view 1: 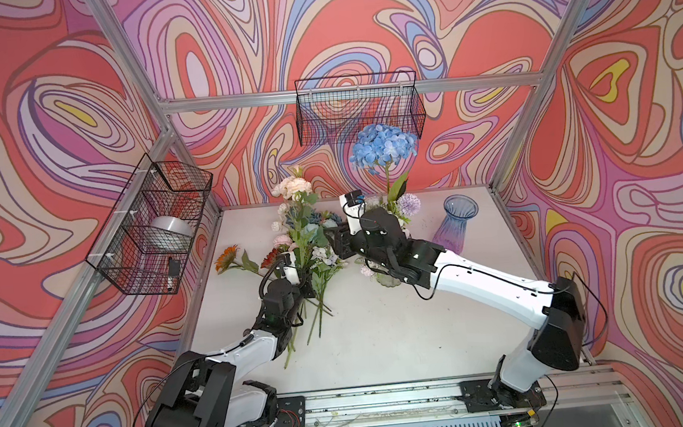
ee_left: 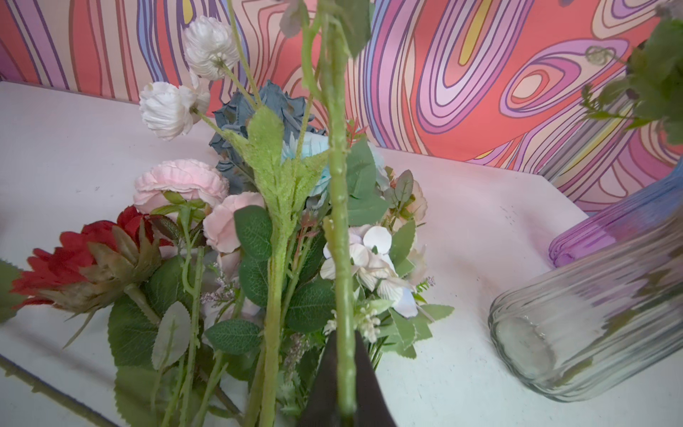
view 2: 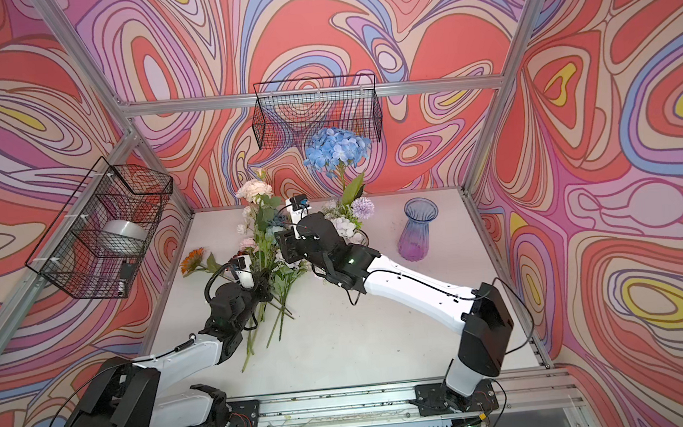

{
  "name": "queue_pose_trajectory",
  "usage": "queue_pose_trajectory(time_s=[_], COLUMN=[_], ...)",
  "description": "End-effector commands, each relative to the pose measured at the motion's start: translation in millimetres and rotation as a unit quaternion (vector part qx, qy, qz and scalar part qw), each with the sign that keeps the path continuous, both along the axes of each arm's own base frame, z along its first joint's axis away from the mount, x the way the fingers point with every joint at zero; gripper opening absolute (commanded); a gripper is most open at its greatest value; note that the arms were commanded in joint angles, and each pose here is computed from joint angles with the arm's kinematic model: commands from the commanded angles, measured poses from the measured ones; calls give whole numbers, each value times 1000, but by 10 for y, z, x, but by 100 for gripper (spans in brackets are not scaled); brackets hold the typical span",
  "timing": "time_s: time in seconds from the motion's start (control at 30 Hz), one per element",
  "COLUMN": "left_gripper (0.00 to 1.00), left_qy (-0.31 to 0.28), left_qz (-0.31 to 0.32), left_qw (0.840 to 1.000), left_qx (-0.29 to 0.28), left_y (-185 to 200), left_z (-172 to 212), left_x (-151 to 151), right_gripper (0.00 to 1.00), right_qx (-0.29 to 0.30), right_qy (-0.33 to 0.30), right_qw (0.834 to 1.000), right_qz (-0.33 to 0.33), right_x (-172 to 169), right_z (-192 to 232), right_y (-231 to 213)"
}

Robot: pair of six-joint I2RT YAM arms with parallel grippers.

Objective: Arrange the flowers into the vase

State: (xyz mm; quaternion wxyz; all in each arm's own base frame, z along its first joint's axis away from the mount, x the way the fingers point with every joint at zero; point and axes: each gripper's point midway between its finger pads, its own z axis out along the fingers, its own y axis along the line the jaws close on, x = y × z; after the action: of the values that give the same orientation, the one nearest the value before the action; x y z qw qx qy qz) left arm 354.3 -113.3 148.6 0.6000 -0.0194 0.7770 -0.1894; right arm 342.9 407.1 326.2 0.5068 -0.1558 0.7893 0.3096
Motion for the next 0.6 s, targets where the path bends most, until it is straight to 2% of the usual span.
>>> queue_pose_trajectory(time_s=[0.0, 0.17, 0.2, 0.3, 0.37, 0.47, 0.53, 0.57], left_gripper=[0, 0, 0, 0, 10, 51, 68, 71], left_qy=[-48, -2, 9, 44, 57, 63, 68, 68], left_qz=[-12, 4, 4, 7, 4, -6, -1, 7], left_qw=[998, 999, 999, 998, 997, 996, 996, 996], left_qx=[-35, -46, -46, -42, -44, -56, -62, -62], left_y=[-20, 73, 74, 84, 73, 42, 68, 96], left_z=[240, 33, -15, -164, -206, -186, -141, -112], left_x=[43, 79, 78, 56, 40, -12, -53, -71], right_gripper=[49, 48, 48, 47, 47, 47, 47, 47], right_qx=[-2, -4, -14, -17, -16, -15, -16, -18], right_qy=[0, 5, 15, 24, 24, 17, 14, 13], right_qw=[1000, 1000, 1000, 1000, 1000, 1000, 1000, 1000], right_qz=[14, 12, 10, 8, 5, -1, -4, -5], right_x=[-42, 10, 57, 83, 97, 105, 106, 108], right_z=[32, -20, -183, -255, -256, -224, -206, -208], right_y=[165, 273, 328, 382, 382, 352, 331, 321])
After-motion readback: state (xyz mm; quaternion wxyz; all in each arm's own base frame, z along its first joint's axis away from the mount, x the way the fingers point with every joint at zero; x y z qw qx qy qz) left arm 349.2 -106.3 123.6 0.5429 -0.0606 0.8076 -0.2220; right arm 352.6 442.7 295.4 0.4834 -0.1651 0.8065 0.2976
